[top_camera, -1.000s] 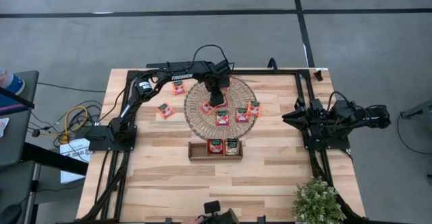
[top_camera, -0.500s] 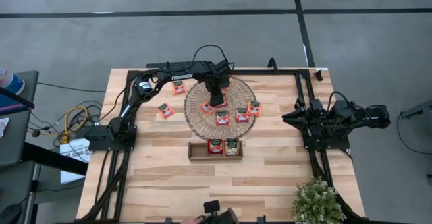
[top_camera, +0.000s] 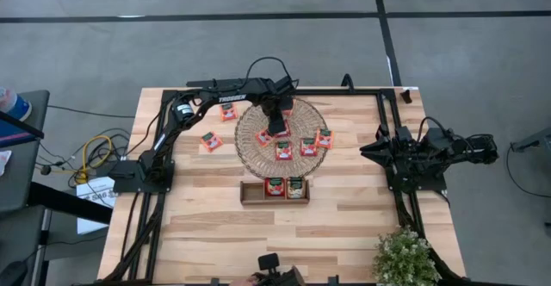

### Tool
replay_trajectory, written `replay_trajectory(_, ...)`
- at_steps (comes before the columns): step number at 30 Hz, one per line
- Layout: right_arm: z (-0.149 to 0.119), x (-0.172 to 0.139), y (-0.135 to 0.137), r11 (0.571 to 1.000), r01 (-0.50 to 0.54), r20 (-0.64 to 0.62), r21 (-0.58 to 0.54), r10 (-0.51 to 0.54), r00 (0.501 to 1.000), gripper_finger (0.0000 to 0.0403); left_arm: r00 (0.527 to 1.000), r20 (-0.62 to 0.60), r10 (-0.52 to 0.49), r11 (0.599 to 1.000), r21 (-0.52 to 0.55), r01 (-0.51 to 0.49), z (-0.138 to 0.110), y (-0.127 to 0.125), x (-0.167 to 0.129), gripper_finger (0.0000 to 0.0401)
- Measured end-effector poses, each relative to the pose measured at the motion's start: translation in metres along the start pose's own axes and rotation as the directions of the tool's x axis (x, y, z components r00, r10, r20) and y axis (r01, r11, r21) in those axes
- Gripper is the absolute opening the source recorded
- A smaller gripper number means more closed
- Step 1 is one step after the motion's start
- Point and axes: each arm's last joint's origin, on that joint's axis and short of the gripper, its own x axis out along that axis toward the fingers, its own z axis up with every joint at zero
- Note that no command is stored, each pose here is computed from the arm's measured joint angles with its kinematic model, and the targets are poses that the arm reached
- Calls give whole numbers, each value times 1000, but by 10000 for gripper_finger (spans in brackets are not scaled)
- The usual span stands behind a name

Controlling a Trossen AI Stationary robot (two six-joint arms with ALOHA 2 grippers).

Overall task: Pick & Place Tea
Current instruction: Put the red tea bag into the middle section of the wooden organizer

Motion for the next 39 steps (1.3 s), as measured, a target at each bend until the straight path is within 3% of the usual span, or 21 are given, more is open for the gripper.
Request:
replay_trajectory(3,-1,0,0,1000,2,-7,-1,-2,1000,66,999,-17,43,999,-6,-43,-1,1,0,56)
replay_trajectory(16,-2,0,0,1000,5,-16,-1,-5,1000,66,1000,-20,22,1000,23,-22,0,-6,0,60)
replay_trajectory(30,-1,0,0,1000,5,-14,-1,-5,1000,66,998,-25,-57,995,85,59,-2,-8,0,199)
replay_trajectory(39,-1,0,0,1000,5,-14,8,-5,1000,66,997,-18,-74,996,49,75,1,0,-13,209)
